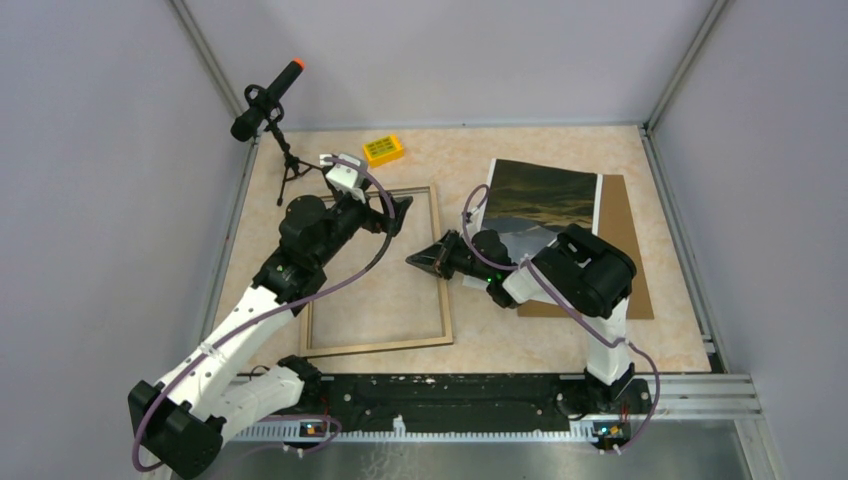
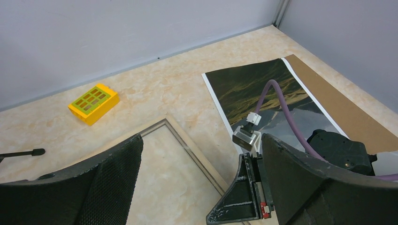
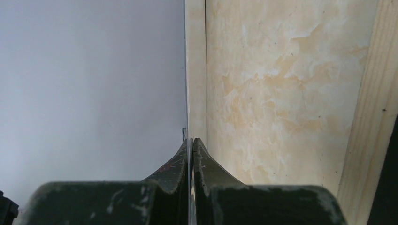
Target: Put the photo into the frame
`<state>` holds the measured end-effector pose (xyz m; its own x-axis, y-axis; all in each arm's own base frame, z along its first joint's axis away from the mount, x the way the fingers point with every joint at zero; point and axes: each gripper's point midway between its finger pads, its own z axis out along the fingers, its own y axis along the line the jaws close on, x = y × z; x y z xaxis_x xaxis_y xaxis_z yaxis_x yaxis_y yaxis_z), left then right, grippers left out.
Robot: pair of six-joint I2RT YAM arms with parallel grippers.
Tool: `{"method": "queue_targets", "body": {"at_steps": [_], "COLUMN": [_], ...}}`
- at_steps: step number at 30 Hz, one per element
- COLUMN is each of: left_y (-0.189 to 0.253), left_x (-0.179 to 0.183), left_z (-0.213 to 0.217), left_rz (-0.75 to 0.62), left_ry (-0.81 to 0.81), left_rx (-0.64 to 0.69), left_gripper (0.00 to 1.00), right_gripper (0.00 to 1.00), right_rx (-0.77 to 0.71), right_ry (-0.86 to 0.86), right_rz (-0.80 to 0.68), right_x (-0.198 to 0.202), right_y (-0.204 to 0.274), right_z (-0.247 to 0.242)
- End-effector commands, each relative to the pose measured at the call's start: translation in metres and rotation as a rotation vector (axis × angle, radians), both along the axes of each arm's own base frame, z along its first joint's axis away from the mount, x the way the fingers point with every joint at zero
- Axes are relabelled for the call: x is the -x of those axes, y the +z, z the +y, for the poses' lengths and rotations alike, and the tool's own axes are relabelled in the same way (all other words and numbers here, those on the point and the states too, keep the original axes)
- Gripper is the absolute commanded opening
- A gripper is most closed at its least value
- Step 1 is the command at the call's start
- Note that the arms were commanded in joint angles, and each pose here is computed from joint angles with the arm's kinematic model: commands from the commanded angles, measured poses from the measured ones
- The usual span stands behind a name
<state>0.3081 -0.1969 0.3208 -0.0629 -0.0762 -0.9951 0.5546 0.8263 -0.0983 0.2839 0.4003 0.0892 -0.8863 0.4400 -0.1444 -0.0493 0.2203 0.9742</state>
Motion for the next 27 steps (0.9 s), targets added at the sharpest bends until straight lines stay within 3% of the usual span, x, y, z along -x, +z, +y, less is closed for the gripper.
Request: {"method": "queue_targets", "body": {"at_steps": [1,27], "left_y": [0.022,0.019], "left_x": [0.004,0.003], "left_z": [0.001,0.000], "left_rz": [-0.056,-0.052], "left_ry": [-0.006,-0.006], "left_rx": [0.028,0.030], "left_gripper": [0.99,0.98], "right_gripper": [0.00,0.00], "right_rx": [-0.092,-0.249], "right_ry": [0.015,0.060], "right_rz": [-0.041,0.048], "right_x": [-0.003,-0.001], "right_y": [0.029,0.051], "right_z": [0.005,0.010]}}
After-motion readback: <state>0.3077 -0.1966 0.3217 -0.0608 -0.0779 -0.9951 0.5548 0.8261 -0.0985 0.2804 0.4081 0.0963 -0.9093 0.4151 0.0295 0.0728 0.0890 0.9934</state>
